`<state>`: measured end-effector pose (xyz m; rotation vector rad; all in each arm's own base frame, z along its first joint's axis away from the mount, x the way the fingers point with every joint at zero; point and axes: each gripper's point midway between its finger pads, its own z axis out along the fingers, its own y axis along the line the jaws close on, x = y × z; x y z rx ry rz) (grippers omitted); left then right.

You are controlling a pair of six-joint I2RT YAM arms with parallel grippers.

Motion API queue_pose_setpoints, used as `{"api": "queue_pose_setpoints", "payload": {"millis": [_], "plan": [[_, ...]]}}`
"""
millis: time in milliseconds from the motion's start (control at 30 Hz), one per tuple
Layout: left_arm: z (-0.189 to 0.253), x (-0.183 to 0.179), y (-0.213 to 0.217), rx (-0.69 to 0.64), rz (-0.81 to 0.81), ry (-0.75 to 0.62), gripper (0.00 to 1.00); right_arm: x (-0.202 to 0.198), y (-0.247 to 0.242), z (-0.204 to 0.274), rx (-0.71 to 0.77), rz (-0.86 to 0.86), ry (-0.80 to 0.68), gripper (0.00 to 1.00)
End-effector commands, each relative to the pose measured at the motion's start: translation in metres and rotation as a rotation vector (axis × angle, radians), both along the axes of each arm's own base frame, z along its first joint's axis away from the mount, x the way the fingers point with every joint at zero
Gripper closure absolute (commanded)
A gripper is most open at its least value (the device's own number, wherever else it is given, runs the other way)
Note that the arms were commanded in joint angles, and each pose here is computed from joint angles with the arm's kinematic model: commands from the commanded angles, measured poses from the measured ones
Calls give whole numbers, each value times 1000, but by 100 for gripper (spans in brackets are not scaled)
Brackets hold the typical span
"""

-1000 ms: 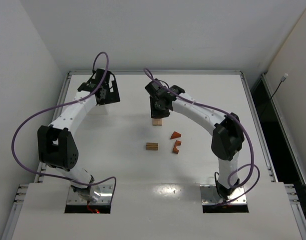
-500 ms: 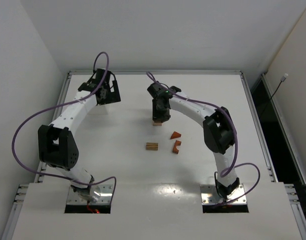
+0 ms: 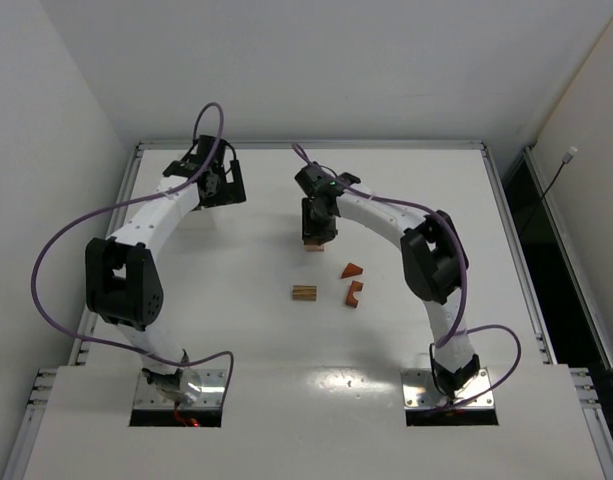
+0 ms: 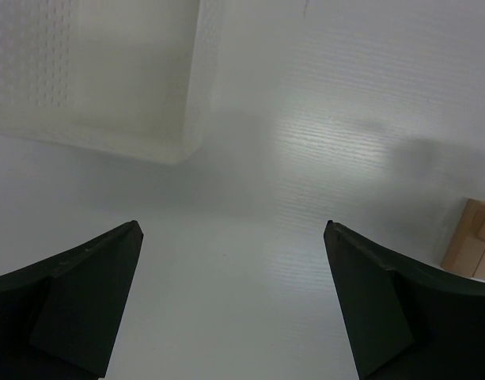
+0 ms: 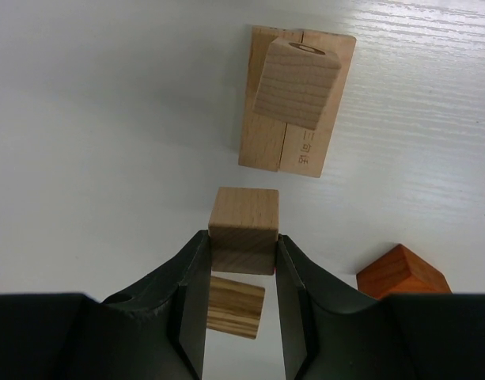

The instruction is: Build the wood block tower

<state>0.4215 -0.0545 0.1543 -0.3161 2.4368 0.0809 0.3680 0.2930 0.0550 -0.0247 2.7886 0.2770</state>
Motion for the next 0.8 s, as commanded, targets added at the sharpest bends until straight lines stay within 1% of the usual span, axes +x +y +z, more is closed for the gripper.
{"api": "queue_pose_setpoints", "payload": {"millis": [0, 300, 333, 533, 567, 767], "plan": [[16, 13, 0, -31, 9, -54, 0, 16, 10, 7, 39, 14, -46, 100], [20, 18, -1, -33, 9, -65, 0, 22, 6, -3, 16, 25, -50, 100], [15, 16, -1, -29, 9, -47, 0, 25, 6, -4, 9, 22, -54, 100], [14, 19, -3, -37, 3, -45, 0, 35, 4, -5, 6, 16, -73, 100], [18, 21, -4, -39, 3, -55, 0, 34, 4, -11, -1, 17, -63, 100], [12, 22, -2, -43, 6, -36, 0, 42, 1, -12, -7, 12, -77, 100]]}}
